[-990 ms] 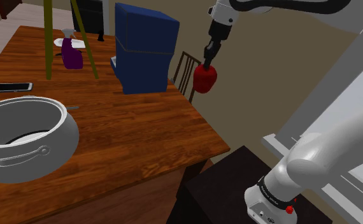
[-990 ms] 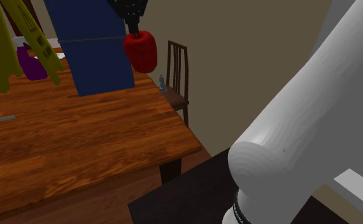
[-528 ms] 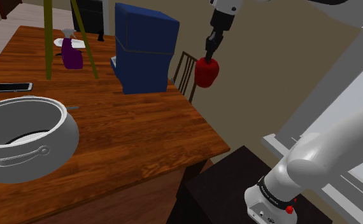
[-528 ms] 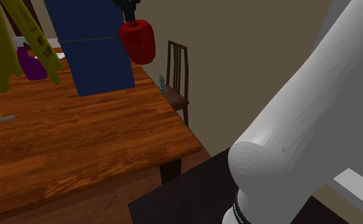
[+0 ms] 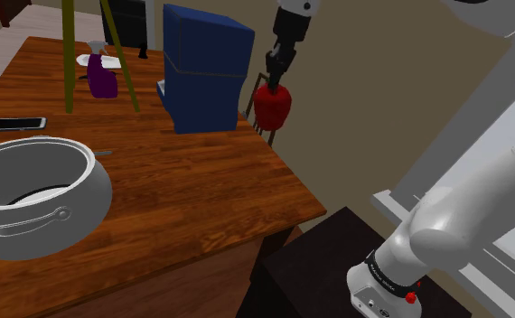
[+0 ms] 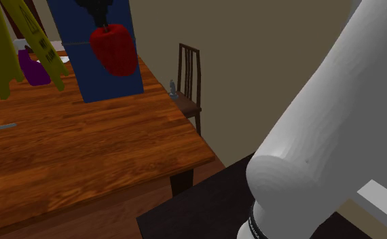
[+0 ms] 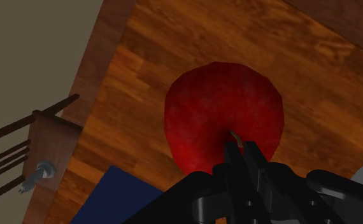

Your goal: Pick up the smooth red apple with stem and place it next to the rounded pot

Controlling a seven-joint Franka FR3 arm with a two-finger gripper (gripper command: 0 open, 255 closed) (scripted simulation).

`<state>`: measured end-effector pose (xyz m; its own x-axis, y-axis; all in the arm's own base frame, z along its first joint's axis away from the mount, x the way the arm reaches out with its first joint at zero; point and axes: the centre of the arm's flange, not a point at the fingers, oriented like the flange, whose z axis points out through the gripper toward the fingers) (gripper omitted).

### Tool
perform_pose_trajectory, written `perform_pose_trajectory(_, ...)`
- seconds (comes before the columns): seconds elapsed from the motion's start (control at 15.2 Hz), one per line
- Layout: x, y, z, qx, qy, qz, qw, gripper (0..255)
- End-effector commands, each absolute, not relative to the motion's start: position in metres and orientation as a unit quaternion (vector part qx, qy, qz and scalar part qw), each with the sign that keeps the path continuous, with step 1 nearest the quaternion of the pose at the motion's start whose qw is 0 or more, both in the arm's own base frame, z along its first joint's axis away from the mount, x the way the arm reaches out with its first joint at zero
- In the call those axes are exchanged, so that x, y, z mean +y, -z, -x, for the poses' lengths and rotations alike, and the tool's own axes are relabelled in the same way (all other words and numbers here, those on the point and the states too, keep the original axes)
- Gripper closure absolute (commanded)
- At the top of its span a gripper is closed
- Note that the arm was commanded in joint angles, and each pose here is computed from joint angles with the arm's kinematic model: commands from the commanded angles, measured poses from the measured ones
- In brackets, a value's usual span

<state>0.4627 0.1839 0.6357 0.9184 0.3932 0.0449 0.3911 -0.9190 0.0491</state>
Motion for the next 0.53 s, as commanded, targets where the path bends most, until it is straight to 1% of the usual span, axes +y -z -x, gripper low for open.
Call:
perform_pose_trajectory(0.0,0.210,-0.638,-0.457,0.199,-0.027,-0.979,0.019,255)
perform_pose_trajectory(0.46,0.302,-0.639,-0.446,0.199,-0.027,-0.979,0.019,255)
